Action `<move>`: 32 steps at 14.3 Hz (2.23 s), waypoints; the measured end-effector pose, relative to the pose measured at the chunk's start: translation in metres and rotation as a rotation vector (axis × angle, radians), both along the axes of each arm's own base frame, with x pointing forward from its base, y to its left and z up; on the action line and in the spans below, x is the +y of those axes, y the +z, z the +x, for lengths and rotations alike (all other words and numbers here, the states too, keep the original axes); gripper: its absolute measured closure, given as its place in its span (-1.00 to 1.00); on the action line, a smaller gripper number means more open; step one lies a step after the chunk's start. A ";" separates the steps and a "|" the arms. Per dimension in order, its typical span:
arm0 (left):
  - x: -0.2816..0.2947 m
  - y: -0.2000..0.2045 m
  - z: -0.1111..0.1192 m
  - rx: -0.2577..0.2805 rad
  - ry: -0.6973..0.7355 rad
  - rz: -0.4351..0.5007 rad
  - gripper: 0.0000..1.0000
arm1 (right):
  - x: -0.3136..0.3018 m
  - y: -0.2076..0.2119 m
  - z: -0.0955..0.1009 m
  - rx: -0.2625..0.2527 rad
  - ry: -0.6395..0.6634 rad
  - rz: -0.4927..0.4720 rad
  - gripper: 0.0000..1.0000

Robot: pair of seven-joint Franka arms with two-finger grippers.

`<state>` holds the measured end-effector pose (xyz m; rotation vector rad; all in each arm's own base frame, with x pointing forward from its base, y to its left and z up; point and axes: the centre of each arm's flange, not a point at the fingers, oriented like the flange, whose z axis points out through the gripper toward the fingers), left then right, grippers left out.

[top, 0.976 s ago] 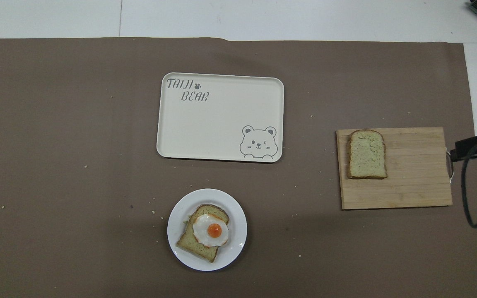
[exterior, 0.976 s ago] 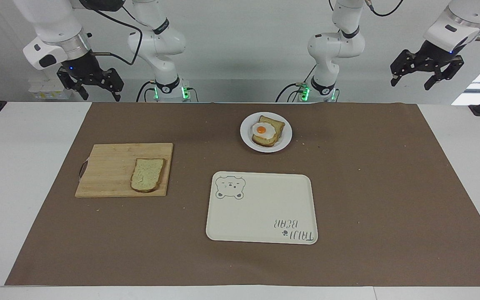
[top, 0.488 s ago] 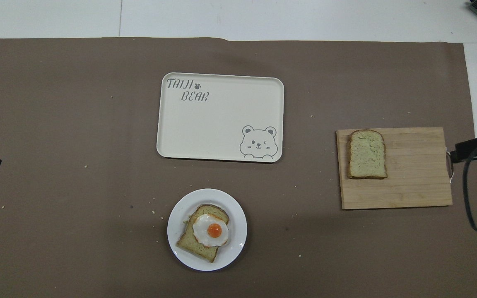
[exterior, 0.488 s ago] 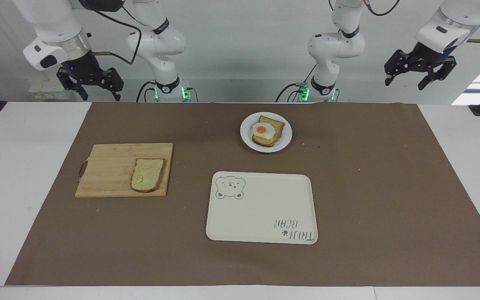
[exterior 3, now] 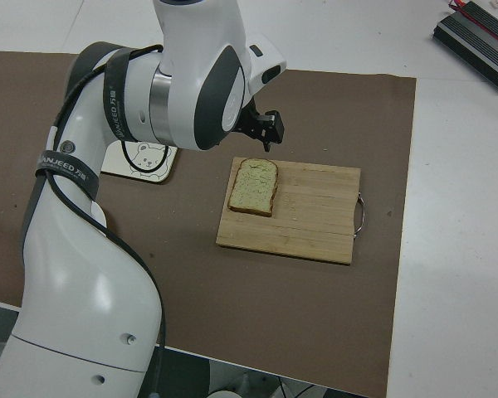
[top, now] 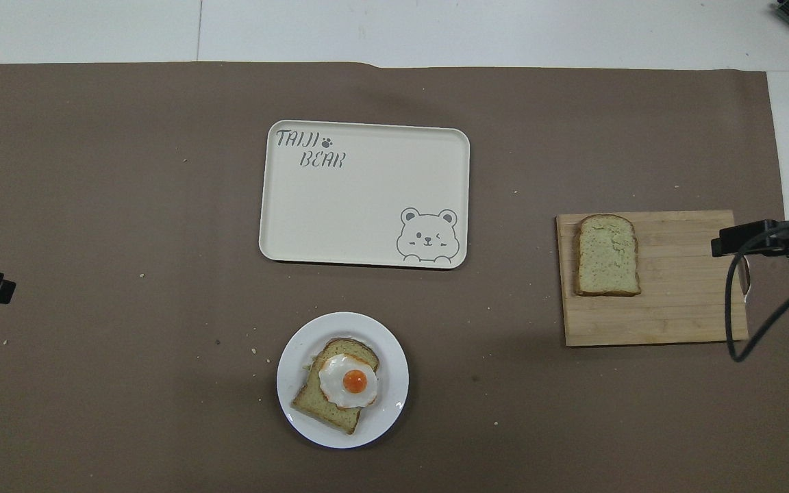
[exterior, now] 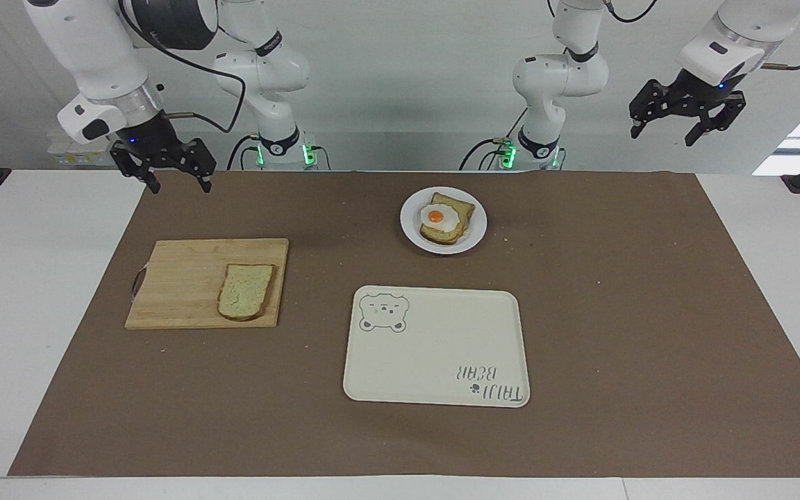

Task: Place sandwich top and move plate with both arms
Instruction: 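Reach the right gripper over the bread slice on the wooden board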

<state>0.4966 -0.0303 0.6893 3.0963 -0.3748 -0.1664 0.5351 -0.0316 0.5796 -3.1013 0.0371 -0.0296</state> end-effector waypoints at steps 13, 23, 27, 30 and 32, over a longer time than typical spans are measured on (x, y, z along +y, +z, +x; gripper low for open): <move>0.000 0.000 0.000 0.001 0.000 0.000 -1.00 | -0.008 -0.186 0.043 0.005 0.107 0.016 -1.00; 0.000 -0.001 0.000 0.002 0.000 0.000 -1.00 | -0.019 -0.265 0.028 0.020 0.105 0.059 -1.00; 0.000 -0.001 0.000 0.003 0.000 0.000 -1.00 | -0.018 -0.270 0.027 0.028 0.121 0.062 -0.52; 0.000 -0.001 0.000 0.003 0.000 0.000 -1.00 | -0.012 -0.268 0.028 0.022 0.123 0.073 0.10; 0.000 -0.002 0.000 0.004 0.000 0.000 -1.00 | -0.017 -0.265 0.027 0.017 0.115 0.071 0.31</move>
